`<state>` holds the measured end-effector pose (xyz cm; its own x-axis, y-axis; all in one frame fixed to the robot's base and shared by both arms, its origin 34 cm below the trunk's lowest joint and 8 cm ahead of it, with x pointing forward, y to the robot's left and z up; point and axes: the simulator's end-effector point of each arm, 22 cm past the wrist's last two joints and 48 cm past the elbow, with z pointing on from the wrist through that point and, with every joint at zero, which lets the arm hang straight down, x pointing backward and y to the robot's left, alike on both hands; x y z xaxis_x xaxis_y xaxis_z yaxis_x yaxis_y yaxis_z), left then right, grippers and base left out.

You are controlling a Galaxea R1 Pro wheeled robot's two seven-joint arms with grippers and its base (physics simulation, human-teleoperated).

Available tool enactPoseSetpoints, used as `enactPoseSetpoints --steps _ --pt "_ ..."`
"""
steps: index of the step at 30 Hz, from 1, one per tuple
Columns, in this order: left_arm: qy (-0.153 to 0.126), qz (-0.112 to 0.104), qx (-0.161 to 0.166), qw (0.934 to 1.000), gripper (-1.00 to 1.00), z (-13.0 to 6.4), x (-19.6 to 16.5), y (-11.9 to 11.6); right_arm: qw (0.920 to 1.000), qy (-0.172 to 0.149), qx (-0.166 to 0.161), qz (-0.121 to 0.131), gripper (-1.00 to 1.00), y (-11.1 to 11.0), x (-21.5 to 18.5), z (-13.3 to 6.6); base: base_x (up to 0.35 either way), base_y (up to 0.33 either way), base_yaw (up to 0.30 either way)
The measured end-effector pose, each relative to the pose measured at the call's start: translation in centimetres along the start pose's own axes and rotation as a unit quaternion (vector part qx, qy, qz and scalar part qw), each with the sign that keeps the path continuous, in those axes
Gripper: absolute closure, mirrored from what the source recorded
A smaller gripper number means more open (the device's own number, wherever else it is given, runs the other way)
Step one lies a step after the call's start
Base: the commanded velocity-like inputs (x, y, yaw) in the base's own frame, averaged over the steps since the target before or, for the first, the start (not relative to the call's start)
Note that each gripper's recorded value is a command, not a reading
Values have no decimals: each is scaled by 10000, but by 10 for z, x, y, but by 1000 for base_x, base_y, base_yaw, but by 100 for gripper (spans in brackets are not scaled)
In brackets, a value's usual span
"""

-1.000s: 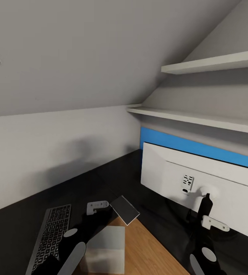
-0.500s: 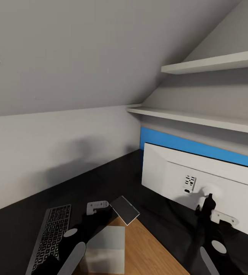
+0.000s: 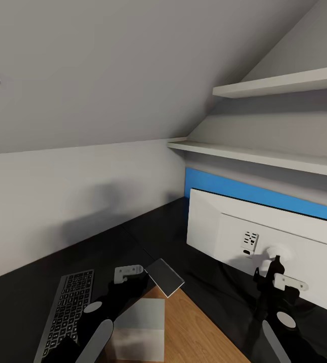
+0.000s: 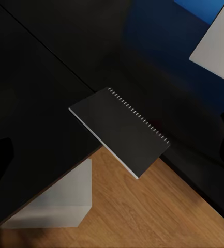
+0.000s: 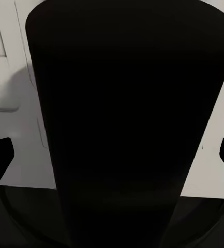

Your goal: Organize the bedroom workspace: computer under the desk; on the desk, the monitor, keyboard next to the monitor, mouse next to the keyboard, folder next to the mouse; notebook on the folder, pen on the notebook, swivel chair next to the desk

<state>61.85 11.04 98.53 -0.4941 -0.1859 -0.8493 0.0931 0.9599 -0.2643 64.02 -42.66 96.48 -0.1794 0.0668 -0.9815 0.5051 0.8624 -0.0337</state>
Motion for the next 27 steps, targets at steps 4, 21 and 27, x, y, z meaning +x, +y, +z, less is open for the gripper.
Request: enactPoseSetpoints --steps 4,21,27 --pt "2 2 1 10000 -100 0 0 0 10000 -1 28 6 100 -1 0 0 0 0 0" --pt "-2 -2 1 10000 -100 0 0 0 10000 -18 44 -8 100 -2 -1 0 0 0 0" --pt "-2 1 2 10000 -100 0 0 0 10000 -19 38 6 100 -2 -1 0 -1 0 0"
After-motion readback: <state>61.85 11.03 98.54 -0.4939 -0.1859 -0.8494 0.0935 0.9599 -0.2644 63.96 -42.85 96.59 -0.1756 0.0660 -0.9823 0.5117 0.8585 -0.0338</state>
